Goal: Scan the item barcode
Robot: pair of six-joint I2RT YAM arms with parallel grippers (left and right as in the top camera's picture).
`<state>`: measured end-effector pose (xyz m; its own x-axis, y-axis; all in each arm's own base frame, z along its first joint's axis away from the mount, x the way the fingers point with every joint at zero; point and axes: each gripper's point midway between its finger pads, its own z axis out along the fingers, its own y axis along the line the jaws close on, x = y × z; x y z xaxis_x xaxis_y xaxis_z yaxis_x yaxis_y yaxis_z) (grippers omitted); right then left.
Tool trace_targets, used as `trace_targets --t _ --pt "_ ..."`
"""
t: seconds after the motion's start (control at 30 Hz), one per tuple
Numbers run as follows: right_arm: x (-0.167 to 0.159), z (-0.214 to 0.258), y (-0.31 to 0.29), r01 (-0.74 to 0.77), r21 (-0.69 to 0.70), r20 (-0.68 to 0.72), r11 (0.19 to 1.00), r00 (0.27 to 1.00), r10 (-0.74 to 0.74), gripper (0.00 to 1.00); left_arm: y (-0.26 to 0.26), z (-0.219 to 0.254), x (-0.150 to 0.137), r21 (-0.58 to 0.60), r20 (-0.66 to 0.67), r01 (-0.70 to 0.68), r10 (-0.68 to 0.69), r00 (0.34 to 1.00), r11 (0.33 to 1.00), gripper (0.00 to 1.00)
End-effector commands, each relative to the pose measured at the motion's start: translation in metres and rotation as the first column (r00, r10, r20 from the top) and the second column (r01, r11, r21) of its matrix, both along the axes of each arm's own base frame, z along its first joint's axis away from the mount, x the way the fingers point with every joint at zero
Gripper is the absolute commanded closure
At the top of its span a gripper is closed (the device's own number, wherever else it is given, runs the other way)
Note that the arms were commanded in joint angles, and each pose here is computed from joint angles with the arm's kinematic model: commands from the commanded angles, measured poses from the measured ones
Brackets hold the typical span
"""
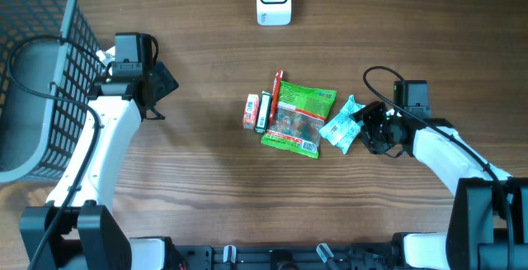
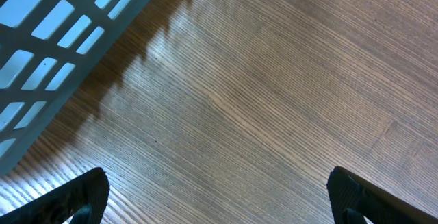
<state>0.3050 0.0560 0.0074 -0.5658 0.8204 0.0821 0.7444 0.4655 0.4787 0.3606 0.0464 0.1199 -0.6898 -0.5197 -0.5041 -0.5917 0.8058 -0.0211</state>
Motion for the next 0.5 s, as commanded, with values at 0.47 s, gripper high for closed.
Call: trace_targets --t 0.47 --pt "-0.003 -0.003 0.013 -0.26 -0.043 0.097 0.965 0.96 0.263 0.49 0.004 0.0 0.0 0.019 -0.005 -0.001 0.001 1.0 1.0 0.0"
